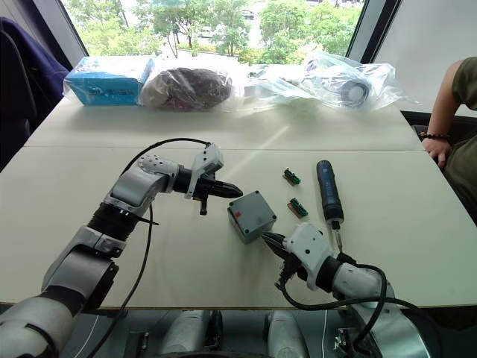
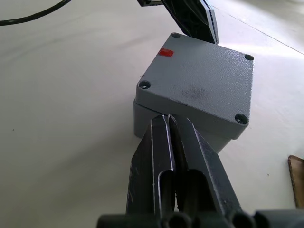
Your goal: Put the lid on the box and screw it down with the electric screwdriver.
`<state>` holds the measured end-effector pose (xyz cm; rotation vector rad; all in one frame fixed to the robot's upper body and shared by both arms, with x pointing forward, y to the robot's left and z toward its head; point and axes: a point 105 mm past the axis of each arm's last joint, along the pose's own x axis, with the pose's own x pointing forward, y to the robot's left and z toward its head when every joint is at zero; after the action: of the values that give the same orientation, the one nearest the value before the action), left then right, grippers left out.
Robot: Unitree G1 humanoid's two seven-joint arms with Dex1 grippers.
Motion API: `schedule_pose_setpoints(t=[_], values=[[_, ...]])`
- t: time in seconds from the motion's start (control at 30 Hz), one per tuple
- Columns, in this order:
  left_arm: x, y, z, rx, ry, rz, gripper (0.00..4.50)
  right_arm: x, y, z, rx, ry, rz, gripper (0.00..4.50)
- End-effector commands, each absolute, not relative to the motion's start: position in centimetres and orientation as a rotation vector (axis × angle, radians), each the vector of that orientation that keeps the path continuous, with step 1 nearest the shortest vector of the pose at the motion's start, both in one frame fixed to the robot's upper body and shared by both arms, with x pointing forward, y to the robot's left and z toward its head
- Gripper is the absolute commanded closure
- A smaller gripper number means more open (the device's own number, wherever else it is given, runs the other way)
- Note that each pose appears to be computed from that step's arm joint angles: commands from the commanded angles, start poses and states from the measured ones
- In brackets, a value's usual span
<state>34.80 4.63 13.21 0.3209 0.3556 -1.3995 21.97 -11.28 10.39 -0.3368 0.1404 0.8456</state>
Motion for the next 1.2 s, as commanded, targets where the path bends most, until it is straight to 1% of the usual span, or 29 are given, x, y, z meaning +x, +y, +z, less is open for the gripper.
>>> schedule_pose_setpoints(t=[0.03,0.27,0.83,1.2], values=[[34.7,4.3,13.6,0.377,0.306,-1.402,4.50,22.1,-11.1,10.8,-0.353,0.109,0.852,4.43],[34.1,4.1,13.7,0.358,0.308,-1.423,4.50,22.4,-10.7,11.0,-0.344,0.083,0.859,4.43],[34.0,4.6,13.5,0.371,0.329,-1.413,4.50,22.6,-9.7,11.1,-0.321,0.073,0.884,4.43],[33.5,5.1,12.9,0.393,0.355,-1.427,4.50,22.8,-10.4,11.1,-0.331,0.078,0.853,4.43]])
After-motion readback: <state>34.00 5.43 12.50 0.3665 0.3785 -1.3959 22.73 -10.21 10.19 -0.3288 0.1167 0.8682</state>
